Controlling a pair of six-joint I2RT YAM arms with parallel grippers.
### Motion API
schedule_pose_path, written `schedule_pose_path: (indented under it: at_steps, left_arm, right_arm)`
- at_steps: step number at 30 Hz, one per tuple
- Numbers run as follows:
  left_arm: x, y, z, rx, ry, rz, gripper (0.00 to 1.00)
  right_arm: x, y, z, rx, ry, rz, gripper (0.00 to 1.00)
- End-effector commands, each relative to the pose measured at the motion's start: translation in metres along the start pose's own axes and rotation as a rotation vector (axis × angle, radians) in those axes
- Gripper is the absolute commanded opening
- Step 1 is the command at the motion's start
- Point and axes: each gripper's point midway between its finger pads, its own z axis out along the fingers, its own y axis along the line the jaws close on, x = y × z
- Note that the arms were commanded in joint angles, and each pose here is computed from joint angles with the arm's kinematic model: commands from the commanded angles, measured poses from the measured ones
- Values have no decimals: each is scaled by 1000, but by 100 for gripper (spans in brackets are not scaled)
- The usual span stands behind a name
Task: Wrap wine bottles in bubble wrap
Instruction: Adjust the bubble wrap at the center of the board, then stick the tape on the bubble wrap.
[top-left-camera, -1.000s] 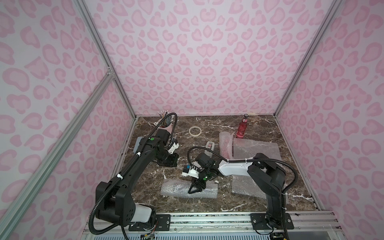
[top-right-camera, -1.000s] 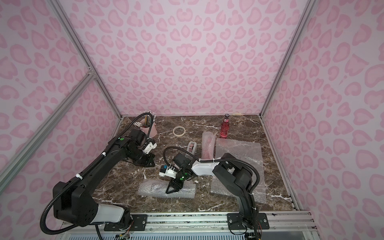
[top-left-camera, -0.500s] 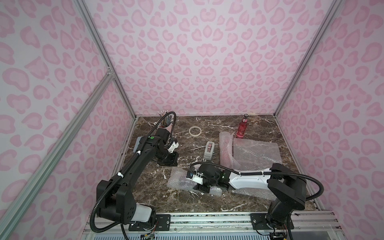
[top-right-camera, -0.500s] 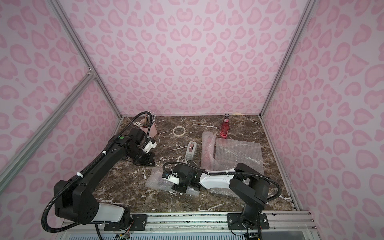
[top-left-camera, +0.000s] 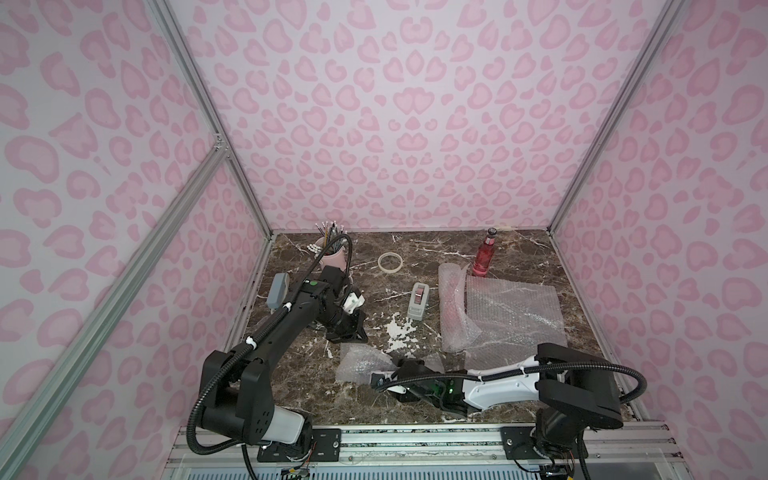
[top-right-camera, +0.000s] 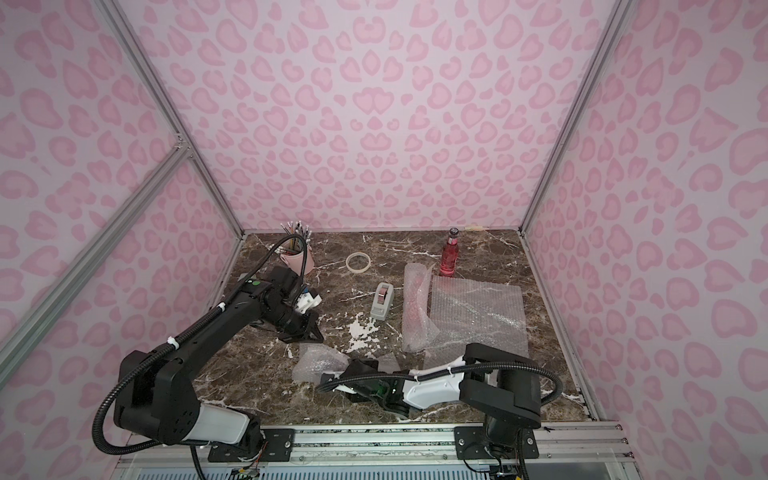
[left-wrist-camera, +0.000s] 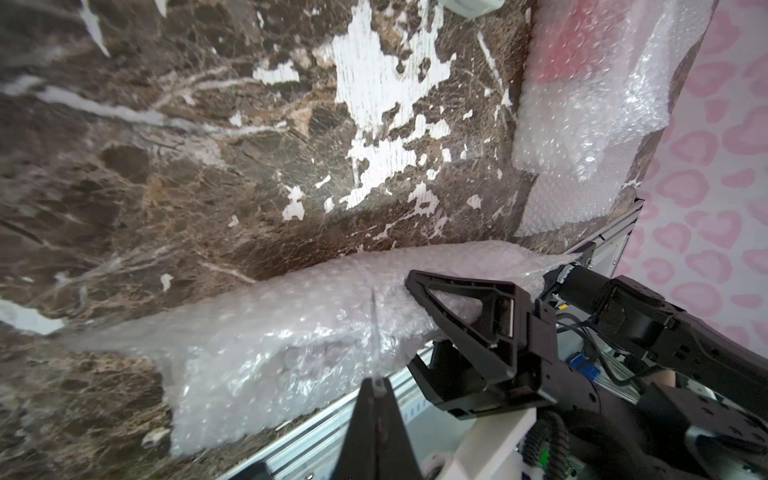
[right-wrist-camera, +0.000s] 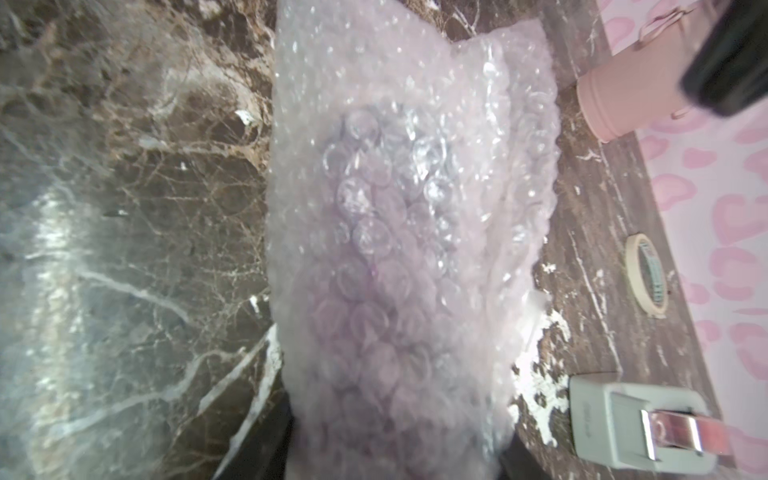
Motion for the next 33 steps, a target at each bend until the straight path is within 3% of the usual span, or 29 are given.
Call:
schedule_pose_path:
  at_steps: [1,5,19,33]
  left_arm:
    - [0,-8,2,41,-34,-65,2]
    - [3,-15,6,69,-66,-101,2]
    - [21,-29,24,125,-43,-134,2]
    - [44,-5,44,73,32,-176,2]
  right_arm:
    - [-18,-27,-6,197,-61,-23,26]
    - [-21,-21,-11,256,-75,-73,26]
    - [-21,0,-7,233,-70,-120,27]
    - [-12,9,-1,218,-34,-139,30]
